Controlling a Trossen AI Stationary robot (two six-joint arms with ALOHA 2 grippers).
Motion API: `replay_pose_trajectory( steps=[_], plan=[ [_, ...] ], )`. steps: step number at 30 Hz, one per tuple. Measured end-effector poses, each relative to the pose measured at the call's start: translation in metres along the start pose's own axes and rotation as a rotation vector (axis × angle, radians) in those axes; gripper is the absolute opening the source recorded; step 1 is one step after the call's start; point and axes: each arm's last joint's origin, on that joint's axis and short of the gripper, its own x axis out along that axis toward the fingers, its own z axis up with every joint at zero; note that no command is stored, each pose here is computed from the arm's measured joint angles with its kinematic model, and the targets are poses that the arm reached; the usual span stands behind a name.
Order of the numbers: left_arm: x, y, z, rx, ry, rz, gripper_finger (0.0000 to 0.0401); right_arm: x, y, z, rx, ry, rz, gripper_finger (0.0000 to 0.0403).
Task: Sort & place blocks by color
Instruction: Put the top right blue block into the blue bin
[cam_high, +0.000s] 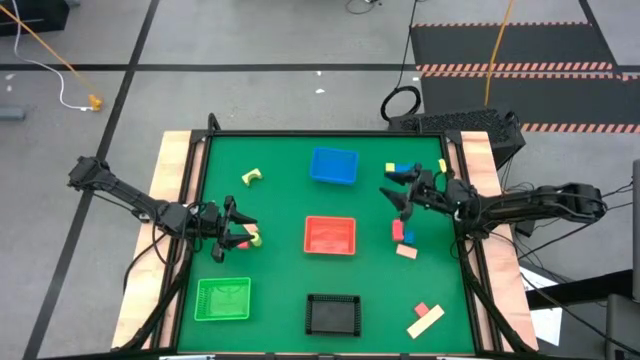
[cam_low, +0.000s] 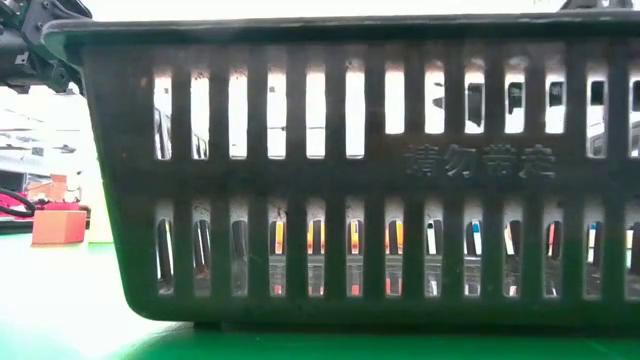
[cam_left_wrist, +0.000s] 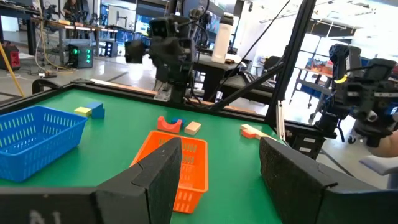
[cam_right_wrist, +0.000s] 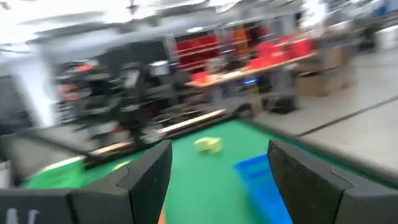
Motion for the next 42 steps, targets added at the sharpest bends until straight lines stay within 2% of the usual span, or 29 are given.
replay_pose_trajectory(
  steps=[3,7,12,18,27,31,38,42],
  plan=[
    [0.000,0.000,0.000,0.000,0.000,0.000,0.0219,0.008,-0.005,0.008,-0.079,0.016,-0.143,0.0256],
    [0.000,0.000,0.000,0.000,0.000,0.000,0.0218,0.021,-0.016,0.019,-0.159,0.122,-0.315,0.0256],
    [0.000,0.000,0.000,0.000,-0.001,0.000,0.0219,0.032,-0.036,0.042,-0.185,0.295,-0.478,0.0256],
    [0.000,0.000,0.000,0.000,0.000,0.001,0.0218,0.029,-0.062,0.066,-0.223,0.447,-0.638,0.0256],
    [0.000,0.000,0.000,0.000,0.000,0.001,0.0218,0.021,-0.100,0.055,-0.040,0.592,-0.681,0.0256],
    [0.000,0.000,0.000,0.000,0.000,0.000,0.0218,0.023,-0.117,0.035,0.027,0.733,-0.632,0.0256],
    [0.000,0.000,0.000,0.000,0.000,0.000,0.0218,0.028,-0.127,0.012,-0.053,0.905,-0.549,0.0256],
    [0.000,0.000,0.000,-0.001,-0.001,0.001,0.0218,0.029,-0.127,0.004,-0.128,0.980,-0.451,0.0256]
  ],
)
